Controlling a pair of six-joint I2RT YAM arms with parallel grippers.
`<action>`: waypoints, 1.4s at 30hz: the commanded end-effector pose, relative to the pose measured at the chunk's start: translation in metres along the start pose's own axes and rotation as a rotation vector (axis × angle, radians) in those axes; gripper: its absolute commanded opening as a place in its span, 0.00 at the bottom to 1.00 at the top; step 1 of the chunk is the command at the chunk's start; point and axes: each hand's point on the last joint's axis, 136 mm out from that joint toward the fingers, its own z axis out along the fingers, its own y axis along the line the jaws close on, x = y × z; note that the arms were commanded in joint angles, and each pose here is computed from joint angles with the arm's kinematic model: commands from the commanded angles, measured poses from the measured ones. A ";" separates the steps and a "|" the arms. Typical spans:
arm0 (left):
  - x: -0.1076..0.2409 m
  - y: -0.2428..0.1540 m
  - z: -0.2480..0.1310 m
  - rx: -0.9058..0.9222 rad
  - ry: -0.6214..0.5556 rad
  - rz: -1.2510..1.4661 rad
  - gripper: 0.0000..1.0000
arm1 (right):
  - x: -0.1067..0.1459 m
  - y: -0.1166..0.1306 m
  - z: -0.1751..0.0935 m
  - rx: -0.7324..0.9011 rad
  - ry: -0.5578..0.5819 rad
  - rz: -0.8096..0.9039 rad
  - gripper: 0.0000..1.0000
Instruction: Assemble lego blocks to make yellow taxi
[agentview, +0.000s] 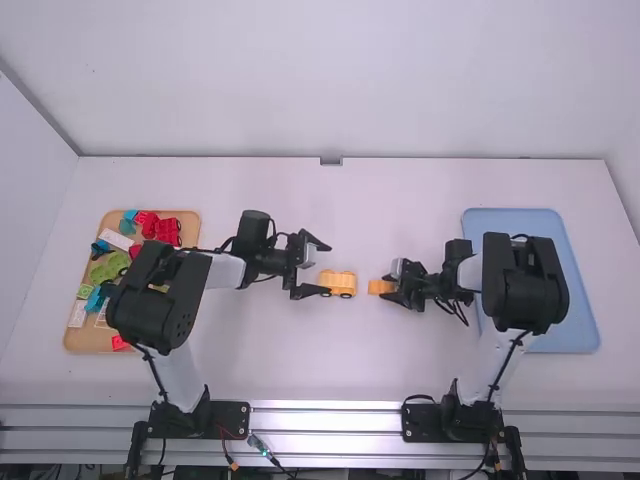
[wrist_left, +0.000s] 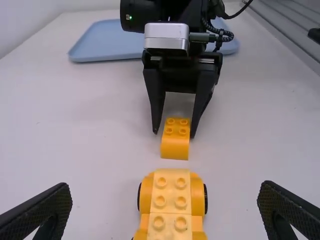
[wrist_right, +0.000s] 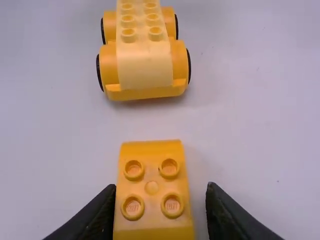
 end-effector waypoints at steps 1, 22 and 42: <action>-0.003 0.001 0.002 0.013 -0.012 -0.004 0.99 | 0.003 0.004 0.001 -0.010 -0.005 0.023 0.39; 0.046 -0.008 0.024 0.017 0.102 -0.018 0.99 | -0.038 -0.005 -0.006 0.002 -0.094 0.063 0.30; 0.061 -0.009 0.033 -0.008 0.201 0.031 0.93 | -0.093 0.018 0.021 -0.098 -0.100 -0.092 0.21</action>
